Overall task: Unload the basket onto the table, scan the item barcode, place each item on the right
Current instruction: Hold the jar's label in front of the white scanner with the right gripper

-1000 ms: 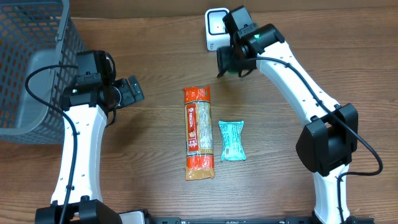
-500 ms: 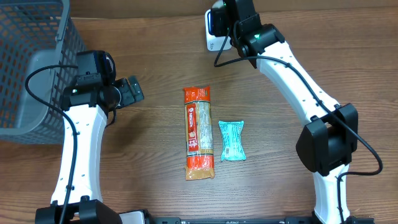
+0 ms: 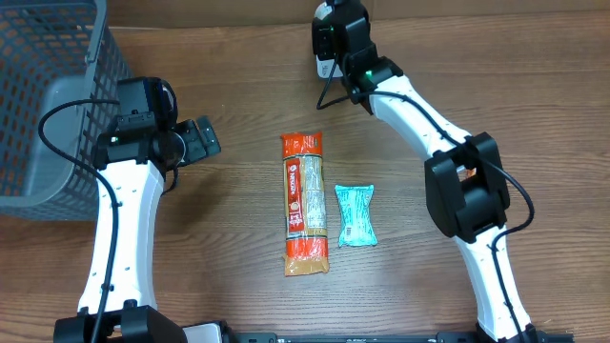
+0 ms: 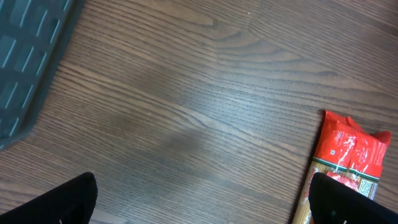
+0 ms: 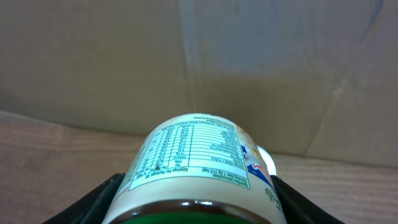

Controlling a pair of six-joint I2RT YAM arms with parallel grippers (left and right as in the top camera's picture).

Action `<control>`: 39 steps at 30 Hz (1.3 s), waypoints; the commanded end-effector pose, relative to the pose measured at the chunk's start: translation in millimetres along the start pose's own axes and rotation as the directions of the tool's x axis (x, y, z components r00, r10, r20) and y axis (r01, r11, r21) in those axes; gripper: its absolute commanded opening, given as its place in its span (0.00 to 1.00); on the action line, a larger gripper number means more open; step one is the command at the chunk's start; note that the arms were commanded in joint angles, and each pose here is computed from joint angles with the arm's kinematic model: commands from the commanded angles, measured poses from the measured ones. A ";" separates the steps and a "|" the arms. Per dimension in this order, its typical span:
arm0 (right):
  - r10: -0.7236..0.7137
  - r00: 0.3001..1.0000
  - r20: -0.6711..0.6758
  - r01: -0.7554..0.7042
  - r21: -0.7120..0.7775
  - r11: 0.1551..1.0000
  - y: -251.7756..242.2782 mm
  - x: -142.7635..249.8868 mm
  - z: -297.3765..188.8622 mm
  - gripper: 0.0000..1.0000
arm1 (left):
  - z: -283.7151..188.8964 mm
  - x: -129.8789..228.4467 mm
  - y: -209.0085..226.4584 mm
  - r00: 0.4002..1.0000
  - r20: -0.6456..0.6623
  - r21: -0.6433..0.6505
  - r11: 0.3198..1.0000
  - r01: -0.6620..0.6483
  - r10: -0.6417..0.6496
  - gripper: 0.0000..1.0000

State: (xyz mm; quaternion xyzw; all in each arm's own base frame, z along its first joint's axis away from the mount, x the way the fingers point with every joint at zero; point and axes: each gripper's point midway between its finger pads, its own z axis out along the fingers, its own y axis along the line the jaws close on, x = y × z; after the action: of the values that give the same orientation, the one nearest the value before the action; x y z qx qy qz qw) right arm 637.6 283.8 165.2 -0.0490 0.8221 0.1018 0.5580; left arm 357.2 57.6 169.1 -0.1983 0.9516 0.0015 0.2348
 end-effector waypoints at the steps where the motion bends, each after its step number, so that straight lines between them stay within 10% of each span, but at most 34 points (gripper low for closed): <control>1: 0.017 0.994 0.109 -0.016 -0.003 1.000 1.3 -40.3 -9.2 0.36 | -1.1 -1.3 -1.8 1.000 0.004 0.006 1.000 -0.013 0.013 0.99; 39: -0.095 0.979 0.179 0.088 0.043 0.995 -28.0 -19.0 24.9 0.34 | -1.1 -1.3 -1.8 1.000 0.004 0.006 1.000 -0.013 0.013 1.00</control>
State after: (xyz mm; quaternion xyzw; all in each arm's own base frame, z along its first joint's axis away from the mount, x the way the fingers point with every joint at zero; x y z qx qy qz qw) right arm 673.1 255.2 147.8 -0.0461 0.7827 0.0789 0.6157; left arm 357.2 57.6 169.1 -0.1983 0.9516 0.0015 0.2348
